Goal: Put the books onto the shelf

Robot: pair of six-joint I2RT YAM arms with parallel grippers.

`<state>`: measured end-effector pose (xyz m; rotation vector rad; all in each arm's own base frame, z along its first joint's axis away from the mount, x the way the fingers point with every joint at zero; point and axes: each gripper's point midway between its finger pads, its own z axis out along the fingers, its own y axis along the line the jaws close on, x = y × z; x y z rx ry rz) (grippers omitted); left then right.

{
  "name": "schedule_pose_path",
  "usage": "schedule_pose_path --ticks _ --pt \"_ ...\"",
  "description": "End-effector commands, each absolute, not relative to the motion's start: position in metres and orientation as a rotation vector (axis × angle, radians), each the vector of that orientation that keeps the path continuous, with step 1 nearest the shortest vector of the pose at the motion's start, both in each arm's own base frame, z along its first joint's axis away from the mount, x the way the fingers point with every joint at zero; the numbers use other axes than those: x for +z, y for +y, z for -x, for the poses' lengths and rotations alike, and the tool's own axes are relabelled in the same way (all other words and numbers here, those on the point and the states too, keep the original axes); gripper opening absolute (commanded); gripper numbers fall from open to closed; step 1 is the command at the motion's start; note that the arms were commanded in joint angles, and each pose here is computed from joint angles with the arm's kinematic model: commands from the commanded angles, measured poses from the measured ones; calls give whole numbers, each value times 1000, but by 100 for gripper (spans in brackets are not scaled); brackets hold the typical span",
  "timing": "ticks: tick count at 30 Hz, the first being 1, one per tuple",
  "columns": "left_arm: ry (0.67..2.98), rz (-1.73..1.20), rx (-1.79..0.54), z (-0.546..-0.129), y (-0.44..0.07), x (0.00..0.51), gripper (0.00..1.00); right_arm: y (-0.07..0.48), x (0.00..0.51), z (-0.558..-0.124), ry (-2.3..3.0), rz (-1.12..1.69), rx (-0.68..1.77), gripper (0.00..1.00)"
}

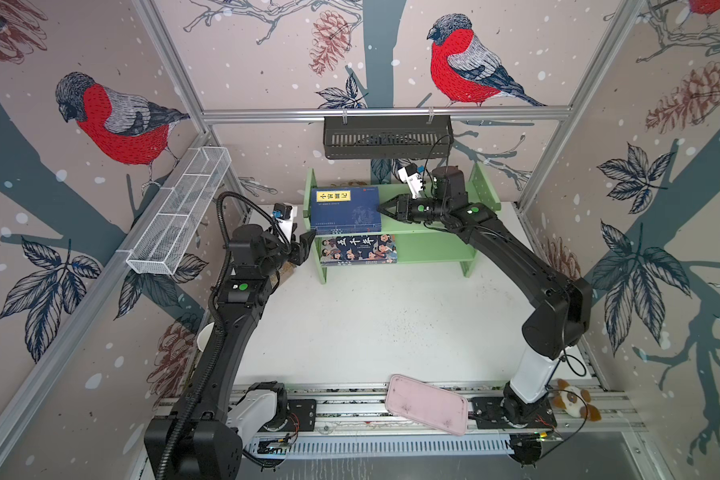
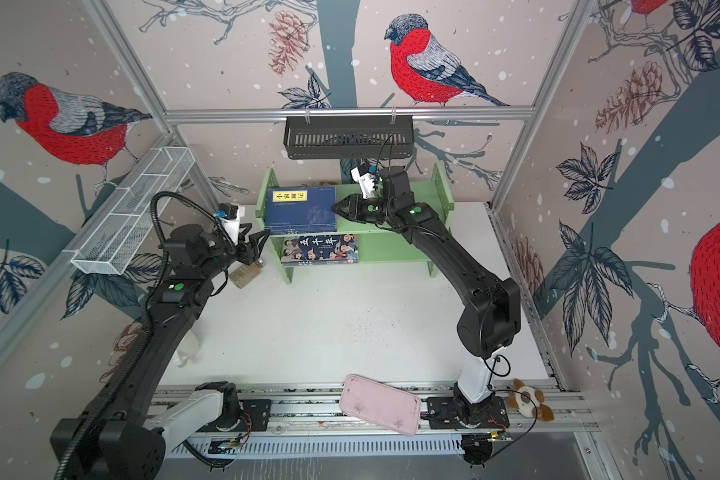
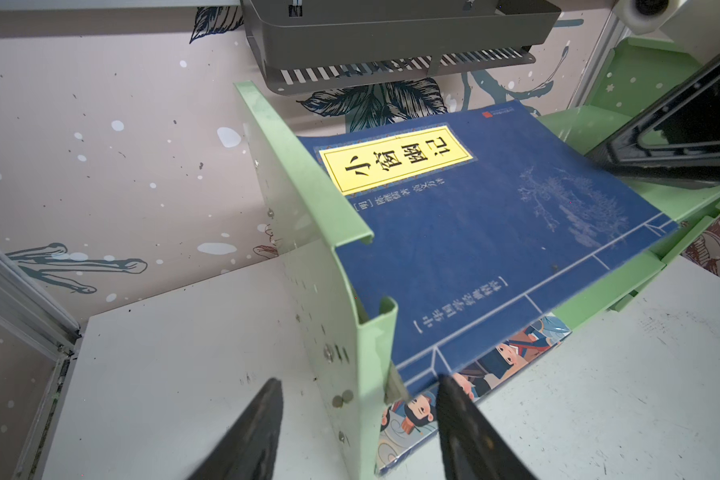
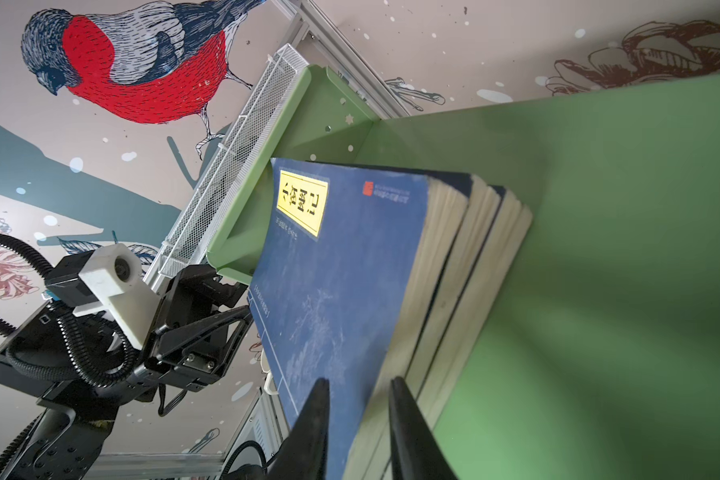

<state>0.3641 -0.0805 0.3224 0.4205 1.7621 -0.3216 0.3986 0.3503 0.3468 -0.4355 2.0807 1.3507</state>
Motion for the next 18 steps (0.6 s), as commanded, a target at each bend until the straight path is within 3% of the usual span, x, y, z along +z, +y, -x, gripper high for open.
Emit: schedule_pose_path --ticks 1,11,18 --pt "1703 -433 -301 -366 -81 337 59 345 356 -401 2048 445 1304 27" --pt "1707 -425 -311 -367 -81 336 58 337 363 -401 2035 436 1250 28" --pt "1717 -439 -323 -362 -83 337 62 321 377 -385 1992 463 985 29"
